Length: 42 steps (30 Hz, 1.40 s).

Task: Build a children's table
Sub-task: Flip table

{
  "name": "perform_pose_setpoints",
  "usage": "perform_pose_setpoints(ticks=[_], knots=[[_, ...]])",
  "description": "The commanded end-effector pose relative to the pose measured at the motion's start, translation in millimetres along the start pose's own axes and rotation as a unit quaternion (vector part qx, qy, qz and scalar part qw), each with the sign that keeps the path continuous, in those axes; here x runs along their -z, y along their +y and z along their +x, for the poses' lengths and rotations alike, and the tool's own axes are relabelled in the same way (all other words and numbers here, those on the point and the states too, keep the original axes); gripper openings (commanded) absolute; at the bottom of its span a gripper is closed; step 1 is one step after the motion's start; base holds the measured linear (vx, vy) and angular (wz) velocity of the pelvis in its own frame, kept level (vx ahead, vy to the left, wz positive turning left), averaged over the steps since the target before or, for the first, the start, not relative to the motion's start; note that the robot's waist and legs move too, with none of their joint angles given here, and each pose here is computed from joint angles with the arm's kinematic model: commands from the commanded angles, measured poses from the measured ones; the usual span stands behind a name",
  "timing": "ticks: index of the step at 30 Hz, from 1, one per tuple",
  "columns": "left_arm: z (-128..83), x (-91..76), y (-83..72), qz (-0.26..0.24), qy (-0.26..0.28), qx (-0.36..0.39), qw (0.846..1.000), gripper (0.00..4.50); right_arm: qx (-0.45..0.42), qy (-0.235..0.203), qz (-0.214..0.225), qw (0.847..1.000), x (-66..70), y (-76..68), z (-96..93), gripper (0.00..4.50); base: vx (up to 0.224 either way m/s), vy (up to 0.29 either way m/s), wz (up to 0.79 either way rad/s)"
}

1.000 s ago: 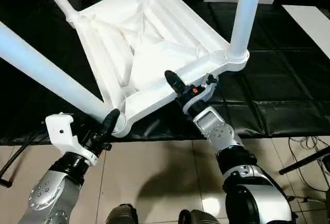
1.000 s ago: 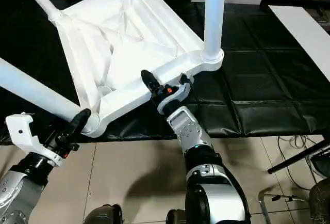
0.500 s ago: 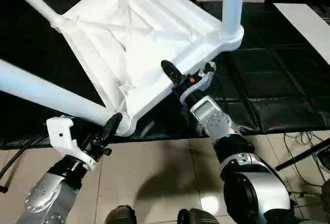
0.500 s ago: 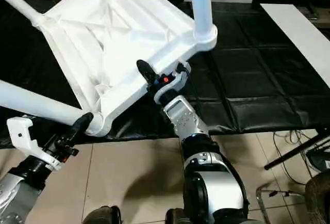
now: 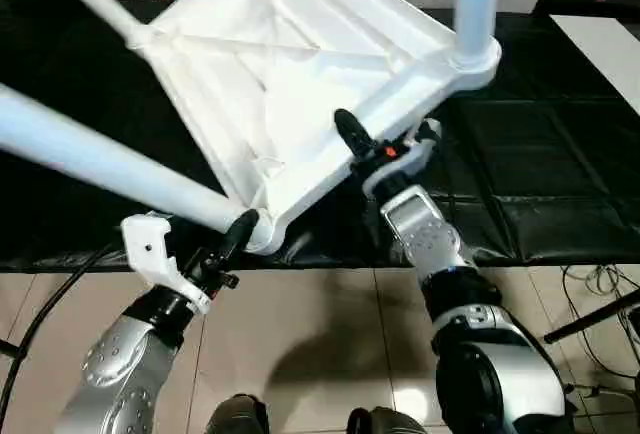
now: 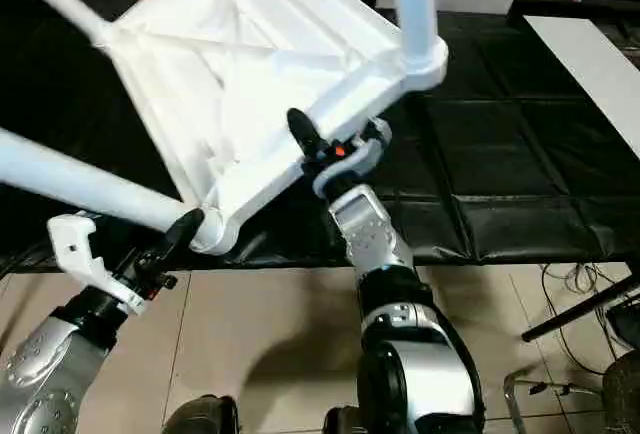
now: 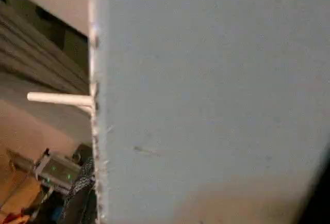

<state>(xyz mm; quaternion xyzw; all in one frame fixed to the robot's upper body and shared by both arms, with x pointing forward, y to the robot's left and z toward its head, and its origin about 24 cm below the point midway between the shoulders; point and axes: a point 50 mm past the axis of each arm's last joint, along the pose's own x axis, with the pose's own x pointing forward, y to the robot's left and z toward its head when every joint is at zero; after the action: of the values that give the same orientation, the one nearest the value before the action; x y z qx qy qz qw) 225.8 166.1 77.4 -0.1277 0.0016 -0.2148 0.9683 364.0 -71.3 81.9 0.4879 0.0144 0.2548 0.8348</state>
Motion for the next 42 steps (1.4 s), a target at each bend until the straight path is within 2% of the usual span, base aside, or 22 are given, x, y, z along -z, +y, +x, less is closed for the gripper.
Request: perform_pose_setpoints(ticks=[1,4,8,12,13,16,18,20,24,26,27,30,31,32,34,35,36,37,39,40,41,42], knots=[[5.3,12.5,-3.4,-0.011,0.031,0.024,0.999,2.72,-0.050,-0.036,0.002,0.998,2.4,20.2,6.0,2.02,0.000,0.000,0.00],[10.6,16.5,0.3,0.015,0.050,0.037,0.998,2.72,-0.035,-0.036,0.018,0.999,2.0,9.7,-2.5,2.02,0.000,0.000,0.00],[14.7,10.7,0.7,0.022,0.046,0.048,0.998,3.19,-0.009,-0.039,0.032,0.999,3.9,-1.8,-10.7,2.02,0.000,0.000,0.00],[14.5,7.3,5.2,0.029,0.046,0.053,0.997,3.34,-0.007,-0.044,0.034,0.998,5.2,-1.4,-10.9,2.02,0.000,0.000,0.00],[14.5,6.9,5.9,0.030,0.046,0.053,0.997,3.55,-0.007,-0.045,0.035,0.998,5.2,-1.1,-10.8,2.02,0.000,0.000,0.00],[12.0,5.5,11.0,0.035,0.051,0.058,0.996,3.66,-0.006,-0.054,0.038,0.998,5.4,-0.2,-9.6,2.02,0.000,0.000,0.00],[12.0,5.5,11.0,0.035,0.051,0.058,0.996,3.98,-0.006,-0.054,0.038,0.998,5.4,-0.2,-9.6,2.02,0.000,0.000,0.00],[6.2,6.8,14.9,0.032,0.053,0.057,0.996,4.06,-0.007,-0.063,0.039,0.997,2.9,1.0,-8.4,2.02,0.000,0.000,0.00],[-17.1,15.4,18.9,0.000,0.069,0.061,0.996,4.40,-0.002,-0.098,0.036,0.995,-16.1,1.2,-5.7,2.02,0.000,0.000,0.00],[-33.4,22.0,21.1,-0.007,0.089,0.062,0.994,4.48,0.007,-0.129,0.032,0.991,-33.2,-0.3,-4.5,2.02,0.000,0.000,0.00],[-34.0,22.2,21.2,-0.007,0.090,0.061,0.994,4.50,0.008,-0.130,0.032,0.991,-33.9,-0.4,-4.5,2.02,0.000,0.000,0.00],[-43.8,24.4,25.1,0.009,0.103,0.049,0.993,4.50,0.008,-0.154,0.016,0.988,-51.8,0.3,-3.9,2.02,0.000,0.000,0.00],[-44.2,24.4,25.3,0.010,0.104,0.048,0.993,4.50,0.008,-0.156,0.015,0.988,-52.8,0.3,-3.9,2.02,0.000,0.000,0.00],[-44.5,22.7,24.6,0.020,0.102,0.051,0.993,4.50,0.009,-0.159,0.004,0.987,-56.8,0.6,-4.0,2.02,0.000,0.000,0.00],[-41.9,13.2,19.1,0.054,0.090,0.068,0.992,4.50,0.021,-0.149,-0.064,0.987,-68.0,2.4,-3.7,2.02,0.000,0.000,0.00],[-41.9,13.2,19.1,0.054,0.090,0.068,0.992,4.50,0.021,-0.149,-0.064,0.987,-68.0,2.4,-3.7,2.02,0.000,0.000,0.00],[-37.1,2.8,11.3,0.080,0.078,0.093,0.989,4.50,0.044,-0.126,-0.147,0.980,-75.5,4.1,-3.4,2.01,0.000,0.000,0.00],[-37.1,2.8,11.3,0.080,0.078,0.093,0.989,4.50,0.044,-0.126,-0.147,0.980,-75.5,4.1,-3.4,2.01,0.000,0.000,0.00],[-31.9,-7.4,2.6,0.099,0.066,0.121,0.985,4.50,0.069,-0.119,-0.200,0.970,-85.1,4.8,-4.7,2.01,0.000,0.000,0.00],[-26.8,-16.3,-5.6,0.110,0.055,0.145,0.982,4.50,0.091,-0.126,-0.228,0.961,-94.7,5.2,-6.9,2.01,0.000,0.000,0.00],[-26.8,-16.3,-5.6,0.110,0.055,0.145,0.982,4.50,0.091,-0.126,-0.228,0.961,-94.7,5.2,-6.9,2.01,0.000,0.000,0.00],[-23.3,-21.7,-10.8,0.115,0.049,0.159,0.979,4.50,0.107,-0.133,-0.240,0.956,-101.0,5.4,-8.4,2.01,0.000,0.000,0.00]])
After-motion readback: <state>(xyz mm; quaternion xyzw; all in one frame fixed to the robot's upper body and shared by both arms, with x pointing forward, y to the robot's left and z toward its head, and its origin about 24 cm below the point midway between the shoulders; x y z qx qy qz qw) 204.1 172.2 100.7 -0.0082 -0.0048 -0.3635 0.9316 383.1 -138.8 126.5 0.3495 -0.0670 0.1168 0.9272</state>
